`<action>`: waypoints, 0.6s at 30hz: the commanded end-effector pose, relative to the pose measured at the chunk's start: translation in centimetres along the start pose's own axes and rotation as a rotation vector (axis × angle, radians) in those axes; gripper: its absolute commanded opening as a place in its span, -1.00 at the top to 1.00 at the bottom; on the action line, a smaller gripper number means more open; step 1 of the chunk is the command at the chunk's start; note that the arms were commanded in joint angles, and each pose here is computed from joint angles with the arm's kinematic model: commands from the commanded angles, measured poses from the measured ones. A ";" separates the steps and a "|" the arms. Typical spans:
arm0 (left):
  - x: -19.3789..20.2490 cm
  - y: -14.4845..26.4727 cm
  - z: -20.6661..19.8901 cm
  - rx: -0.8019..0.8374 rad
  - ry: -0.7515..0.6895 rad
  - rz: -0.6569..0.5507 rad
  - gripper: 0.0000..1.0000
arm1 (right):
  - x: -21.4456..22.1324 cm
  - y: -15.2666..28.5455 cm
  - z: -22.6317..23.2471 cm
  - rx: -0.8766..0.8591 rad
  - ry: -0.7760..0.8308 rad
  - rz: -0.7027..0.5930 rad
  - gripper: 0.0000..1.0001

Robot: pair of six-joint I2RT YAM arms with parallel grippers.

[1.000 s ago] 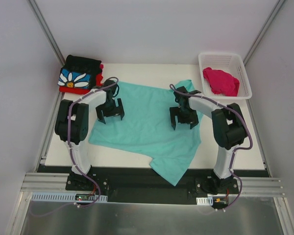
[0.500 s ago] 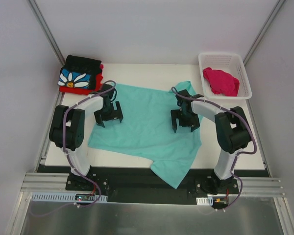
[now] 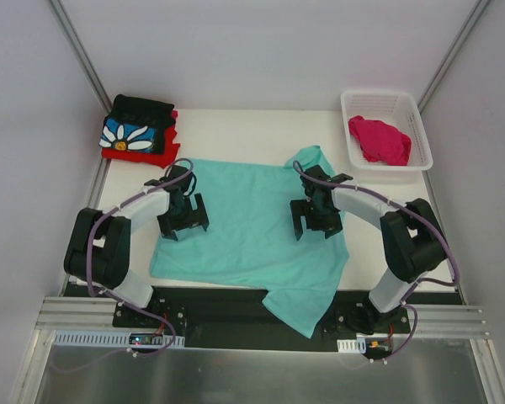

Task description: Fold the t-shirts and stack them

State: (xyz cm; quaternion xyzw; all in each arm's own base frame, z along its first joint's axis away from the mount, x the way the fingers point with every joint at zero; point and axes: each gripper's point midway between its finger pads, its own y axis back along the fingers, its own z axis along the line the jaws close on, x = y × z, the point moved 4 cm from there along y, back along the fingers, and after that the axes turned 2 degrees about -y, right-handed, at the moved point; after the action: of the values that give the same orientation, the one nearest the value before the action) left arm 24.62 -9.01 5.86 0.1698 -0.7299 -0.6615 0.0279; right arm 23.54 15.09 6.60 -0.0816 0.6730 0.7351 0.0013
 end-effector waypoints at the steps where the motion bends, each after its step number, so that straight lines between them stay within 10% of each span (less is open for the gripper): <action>1: 2.8 1.5 0.1 0.013 0.017 0.043 -0.98 | 1.6 1.6 1.2 -0.027 -0.005 -0.022 -0.92; 9: 3.0 4.2 0.4 0.004 0.006 0.011 -0.98 | 3.4 3.8 2.4 0.004 0.025 -0.071 -0.92; 18: -3.0 7.0 -2.8 0.028 -0.026 -0.089 -0.98 | -4.9 8.7 2.5 -0.125 -0.008 -0.179 -0.92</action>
State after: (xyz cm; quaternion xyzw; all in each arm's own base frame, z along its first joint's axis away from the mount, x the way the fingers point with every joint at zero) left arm 24.79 -10.22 12.70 0.1962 -0.7424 -0.6406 -0.0011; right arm 23.11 17.36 13.49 -0.1402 0.6489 0.7467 0.0411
